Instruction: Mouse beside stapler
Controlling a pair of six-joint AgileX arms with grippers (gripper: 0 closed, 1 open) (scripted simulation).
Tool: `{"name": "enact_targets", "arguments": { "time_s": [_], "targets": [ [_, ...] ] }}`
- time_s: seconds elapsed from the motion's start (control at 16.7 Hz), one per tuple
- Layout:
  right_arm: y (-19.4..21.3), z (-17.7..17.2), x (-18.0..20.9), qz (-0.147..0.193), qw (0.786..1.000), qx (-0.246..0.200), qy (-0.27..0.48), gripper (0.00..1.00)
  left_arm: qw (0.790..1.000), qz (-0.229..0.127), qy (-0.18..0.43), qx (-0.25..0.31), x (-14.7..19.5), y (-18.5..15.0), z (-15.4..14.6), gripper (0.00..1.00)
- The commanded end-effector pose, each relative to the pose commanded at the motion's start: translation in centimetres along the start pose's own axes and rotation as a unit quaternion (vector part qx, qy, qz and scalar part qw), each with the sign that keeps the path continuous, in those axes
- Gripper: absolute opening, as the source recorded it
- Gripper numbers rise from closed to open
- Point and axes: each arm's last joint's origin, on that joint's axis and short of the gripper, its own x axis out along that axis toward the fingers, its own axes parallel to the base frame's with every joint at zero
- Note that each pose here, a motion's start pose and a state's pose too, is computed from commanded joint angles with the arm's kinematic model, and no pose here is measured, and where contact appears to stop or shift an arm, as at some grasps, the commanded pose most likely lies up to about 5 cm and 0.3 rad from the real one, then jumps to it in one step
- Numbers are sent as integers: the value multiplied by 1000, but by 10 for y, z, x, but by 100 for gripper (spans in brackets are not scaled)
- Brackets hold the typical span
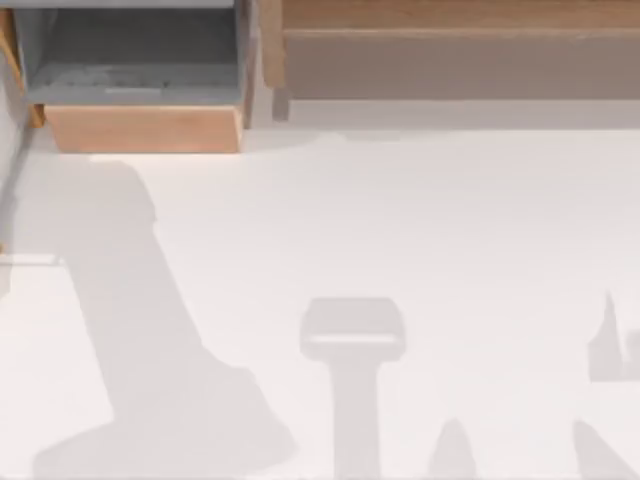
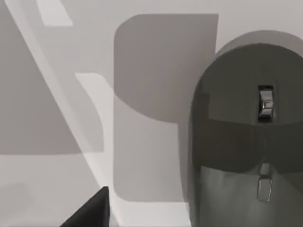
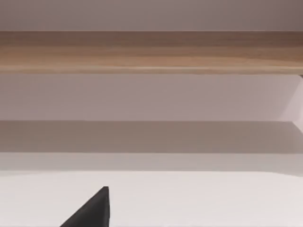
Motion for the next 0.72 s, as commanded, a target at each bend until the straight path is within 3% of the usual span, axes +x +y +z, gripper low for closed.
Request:
{"name": "enact_targets", "arguments": {
  "time_s": [0.66,0.72],
  "targets": [
    [0,0,0,0,1000,0,0,100,1000,2,-2,0,20,-2,2,100],
    [0,0,0,0,1000,0,0,100,1000,2,-2,0,20,-2,2,92]
  ]
}}
